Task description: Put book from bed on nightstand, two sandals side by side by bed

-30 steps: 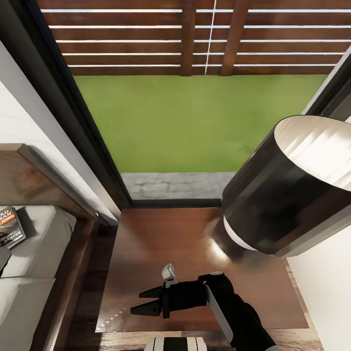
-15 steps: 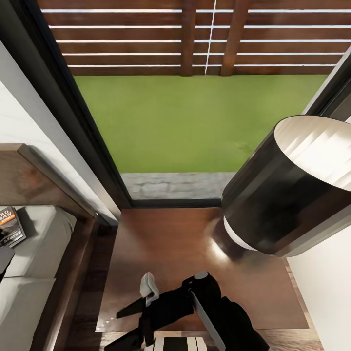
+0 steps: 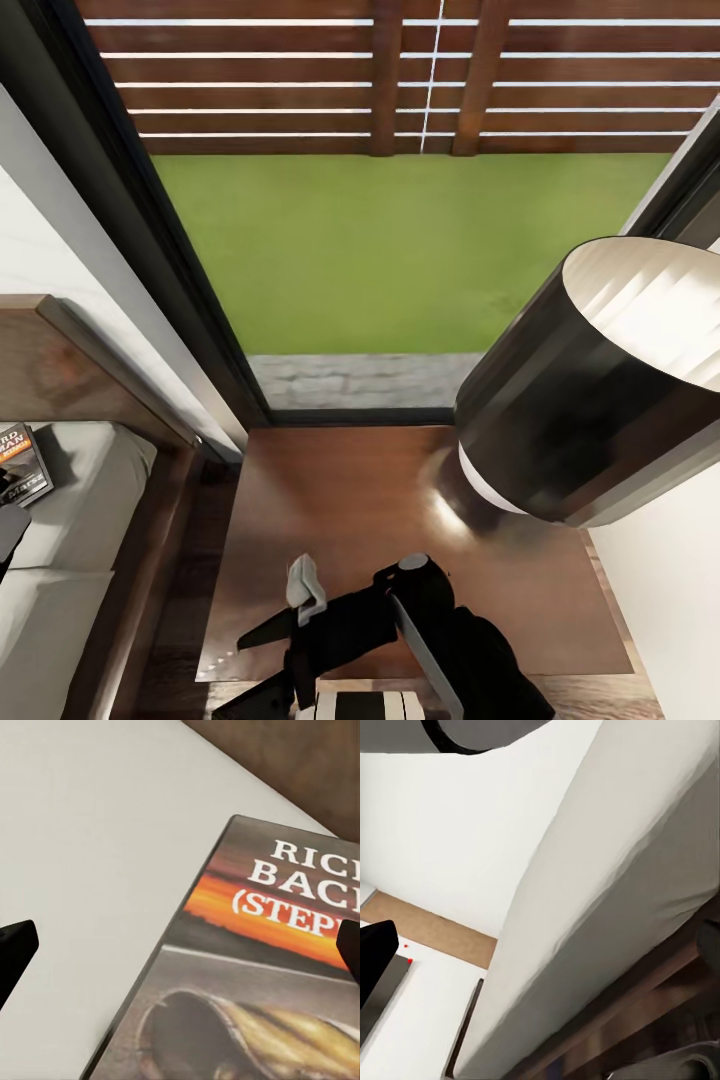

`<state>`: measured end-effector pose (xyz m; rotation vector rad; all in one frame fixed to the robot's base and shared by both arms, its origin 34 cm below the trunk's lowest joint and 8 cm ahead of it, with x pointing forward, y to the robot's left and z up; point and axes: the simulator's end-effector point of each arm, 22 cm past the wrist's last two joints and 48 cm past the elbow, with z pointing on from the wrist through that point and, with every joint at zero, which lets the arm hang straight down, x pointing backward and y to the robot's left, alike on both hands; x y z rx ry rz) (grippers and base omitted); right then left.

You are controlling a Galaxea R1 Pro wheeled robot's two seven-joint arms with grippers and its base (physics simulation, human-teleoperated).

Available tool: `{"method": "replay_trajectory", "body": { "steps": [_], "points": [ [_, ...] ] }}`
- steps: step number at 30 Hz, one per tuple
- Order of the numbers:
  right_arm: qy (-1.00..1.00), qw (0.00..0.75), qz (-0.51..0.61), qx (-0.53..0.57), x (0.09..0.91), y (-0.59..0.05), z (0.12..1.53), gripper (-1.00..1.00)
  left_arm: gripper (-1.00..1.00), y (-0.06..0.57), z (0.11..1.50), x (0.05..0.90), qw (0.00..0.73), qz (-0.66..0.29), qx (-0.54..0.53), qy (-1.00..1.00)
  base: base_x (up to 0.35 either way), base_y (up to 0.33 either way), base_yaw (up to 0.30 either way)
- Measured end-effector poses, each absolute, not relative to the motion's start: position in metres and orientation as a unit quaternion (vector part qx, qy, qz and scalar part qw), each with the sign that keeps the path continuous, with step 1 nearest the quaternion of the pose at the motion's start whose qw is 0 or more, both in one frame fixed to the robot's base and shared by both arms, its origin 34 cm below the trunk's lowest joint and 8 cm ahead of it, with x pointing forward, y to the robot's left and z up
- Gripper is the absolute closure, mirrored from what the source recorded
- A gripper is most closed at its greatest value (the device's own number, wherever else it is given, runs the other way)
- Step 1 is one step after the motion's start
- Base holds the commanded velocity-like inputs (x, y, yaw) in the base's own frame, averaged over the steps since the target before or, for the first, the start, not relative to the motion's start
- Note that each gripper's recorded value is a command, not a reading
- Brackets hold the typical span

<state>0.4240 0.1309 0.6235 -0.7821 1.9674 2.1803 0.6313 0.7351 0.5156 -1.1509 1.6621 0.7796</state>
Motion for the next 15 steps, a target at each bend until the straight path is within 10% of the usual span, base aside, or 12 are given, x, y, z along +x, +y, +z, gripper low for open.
{"method": "replay_trajectory", "body": {
  "steps": [15],
  "points": [
    [0.633, 0.094, 0.72, -0.27, 0.441, 0.129, 0.648, -1.0, -1.0, 0.734, 0.516, 0.632, 0.469, 0.318, -0.469, 0.678, 0.0, 0.0, 0.0]
  ]
}}
